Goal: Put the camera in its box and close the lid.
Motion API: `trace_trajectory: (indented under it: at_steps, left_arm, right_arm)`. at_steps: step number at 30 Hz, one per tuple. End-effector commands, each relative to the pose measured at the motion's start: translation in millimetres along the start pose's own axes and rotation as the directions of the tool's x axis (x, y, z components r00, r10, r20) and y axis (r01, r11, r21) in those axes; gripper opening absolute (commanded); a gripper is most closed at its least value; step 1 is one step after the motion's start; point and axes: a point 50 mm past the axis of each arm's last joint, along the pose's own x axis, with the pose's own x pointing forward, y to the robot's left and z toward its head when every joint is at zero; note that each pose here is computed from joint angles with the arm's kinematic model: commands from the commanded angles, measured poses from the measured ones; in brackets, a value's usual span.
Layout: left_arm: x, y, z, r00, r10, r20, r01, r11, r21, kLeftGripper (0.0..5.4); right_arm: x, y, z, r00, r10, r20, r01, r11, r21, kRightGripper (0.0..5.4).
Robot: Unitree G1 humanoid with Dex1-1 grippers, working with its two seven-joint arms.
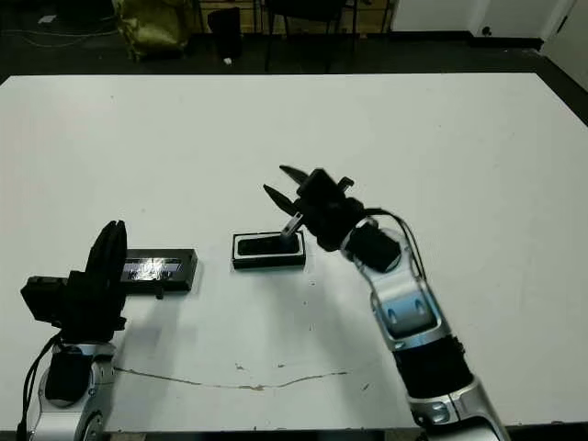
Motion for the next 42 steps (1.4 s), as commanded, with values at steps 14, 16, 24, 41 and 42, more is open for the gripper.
trace_trajectory:
  at_steps: [14, 16, 24, 41, 42]
  left_arm:
    - [-4.0, 2.2, -5.0, 1.0, -0.003, -0.029, 0.003, 1.0, 0.005, 0.0]
    - [-3.9, 2.2, -5.3, 1.0, -0.001, -0.032, 0.001, 1.0, 0.0, 0.0]
    - [-4.2, 2.1, -4.6, 0.999, -0.003, -0.033, 0.003, 1.0, 0.005, 0.0]
    - [-4.4, 1.6, -4.4, 0.999, -0.006, -0.036, 0.006, 1.0, 0.001, 0.0]
    - [-4.4, 1.5, -4.5, 0.999, -0.006, -0.033, 0.006, 1.0, 0.0, 0.0]
  right_arm:
    - [-5.5, 21.0, -21.2, 0.998, -0.059, 0.007, 0.058, 0.948, -0.313, 0.02]
    - [-4.8, 21.3, -24.4, 0.998, -0.057, -0.034, 0.044, 0.949, -0.312, 0.02]
    - [-3.3, 25.3, -34.3, 0.983, -0.067, -0.173, 0.014, 0.956, -0.292, 0.02]
    - [-13.1, 35.4, -46.0, 0.971, 0.002, -0.238, -0.07, 0.958, -0.277, 0.02]
    - [-13.7, 36.5, -46.7, 0.97, 0.009, -0.243, -0.078, 0.959, -0.274, 0.02]
